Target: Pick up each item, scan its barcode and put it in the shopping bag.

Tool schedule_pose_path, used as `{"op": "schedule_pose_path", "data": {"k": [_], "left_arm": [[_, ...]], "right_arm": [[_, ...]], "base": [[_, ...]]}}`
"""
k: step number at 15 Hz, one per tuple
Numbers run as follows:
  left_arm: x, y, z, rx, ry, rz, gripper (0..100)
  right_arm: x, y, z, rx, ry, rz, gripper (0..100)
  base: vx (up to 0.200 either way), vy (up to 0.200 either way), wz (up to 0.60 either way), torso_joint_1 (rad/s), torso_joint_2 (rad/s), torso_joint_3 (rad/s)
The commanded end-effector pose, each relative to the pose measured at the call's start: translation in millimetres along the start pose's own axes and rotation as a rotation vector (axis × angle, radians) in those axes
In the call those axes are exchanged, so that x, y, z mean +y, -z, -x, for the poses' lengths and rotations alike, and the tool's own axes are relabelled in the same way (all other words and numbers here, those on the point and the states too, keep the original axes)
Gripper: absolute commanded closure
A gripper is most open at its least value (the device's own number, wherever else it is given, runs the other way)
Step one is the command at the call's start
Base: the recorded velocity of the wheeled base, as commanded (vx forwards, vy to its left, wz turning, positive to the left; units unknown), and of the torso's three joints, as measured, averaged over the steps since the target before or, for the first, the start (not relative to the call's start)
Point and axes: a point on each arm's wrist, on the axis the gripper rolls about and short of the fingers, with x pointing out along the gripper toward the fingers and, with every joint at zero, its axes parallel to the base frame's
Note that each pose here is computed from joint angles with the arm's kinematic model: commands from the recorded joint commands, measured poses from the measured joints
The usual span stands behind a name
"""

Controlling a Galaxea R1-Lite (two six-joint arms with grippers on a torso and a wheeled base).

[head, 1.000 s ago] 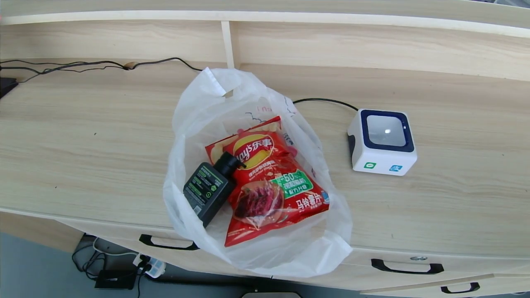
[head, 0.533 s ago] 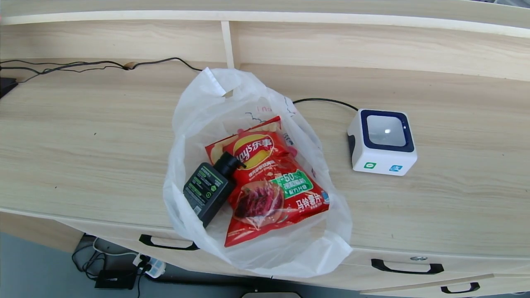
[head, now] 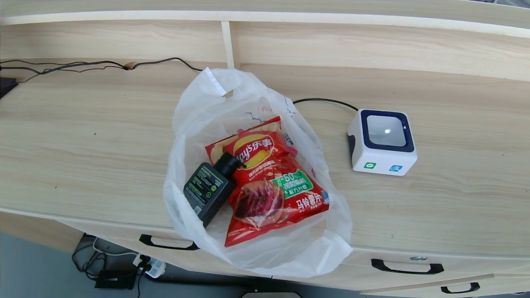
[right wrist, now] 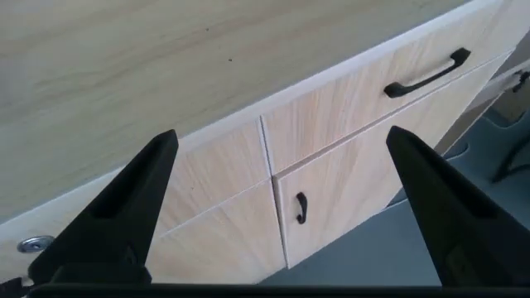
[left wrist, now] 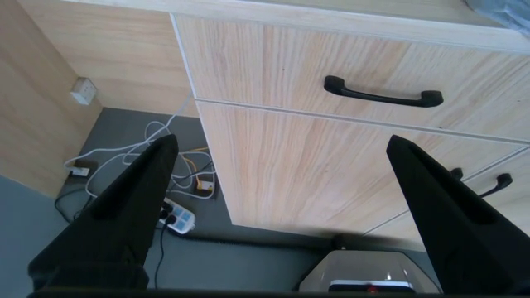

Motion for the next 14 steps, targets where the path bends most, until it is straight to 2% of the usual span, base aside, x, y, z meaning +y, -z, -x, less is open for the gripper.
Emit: {"op": "schedule_pose_path", "data": {"k": [1, 2, 3, 4, 7, 9, 11, 14], "left_arm": [[0.0, -0.1, 0.0, -0.001, 0.0, -0.001, 0], [0.0, 0.1, 0.0, 0.001, 0.0, -0.001, 0], [0.0, 0.0, -0.1, 0.002, 0.0, -0.001, 0], [0.0, 0.1, 0.0, 0.001, 0.0, -0.001, 0], [0.0, -0.3, -0.1, -0.001, 0.0, 0.001, 0], [0.1, -0.6, -0.1, -0.004, -0.002, 0.002, 0], [0.0, -0.4, -0.1, -0.002, -0.002, 0.005, 0], [0.0, -0.1, -0.1, 0.001, 0.0, 0.004, 0]], "right_arm": [[4.8, -6.9, 0.1, -0.044, -0.149, 0.078, 0], [8.9, -9.1, 1.2, -0.061, -0.317, 0.177, 0], [12.1, -5.0, 2.5, -0.031, -0.498, 0.246, 0], [12.6, 2.0, 3.3, 0.027, -0.588, 0.293, 0], [9.6, 14.7, 4.0, 0.144, -0.591, 0.357, 0], [8.4, 18.3, 4.4, 0.186, -0.581, 0.345, 0], [7.8, 20.1, 4.7, 0.226, -0.57, 0.285, 0], [7.8, 20.1, 4.7, 0.23, -0.568, 0.27, 0]], "base": [[0.0, 0.0, 0.0, 0.0, 0.0, 0.0], [0.0, 0.0, 0.0, 0.0, 0.0, 0.0], [0.0, 0.0, 0.0, 0.0, 0.0, 0.0], [0.0, 0.0, 0.0, 0.0, 0.0, 0.0], [0.0, 0.0, 0.0, 0.0, 0.0, 0.0], [0.0, 0.0, 0.0, 0.0, 0.0, 0.0], [0.0, 0.0, 0.0, 0.0, 0.0, 0.0], [0.0, 0.0, 0.0, 0.0, 0.0, 0.0]]}}
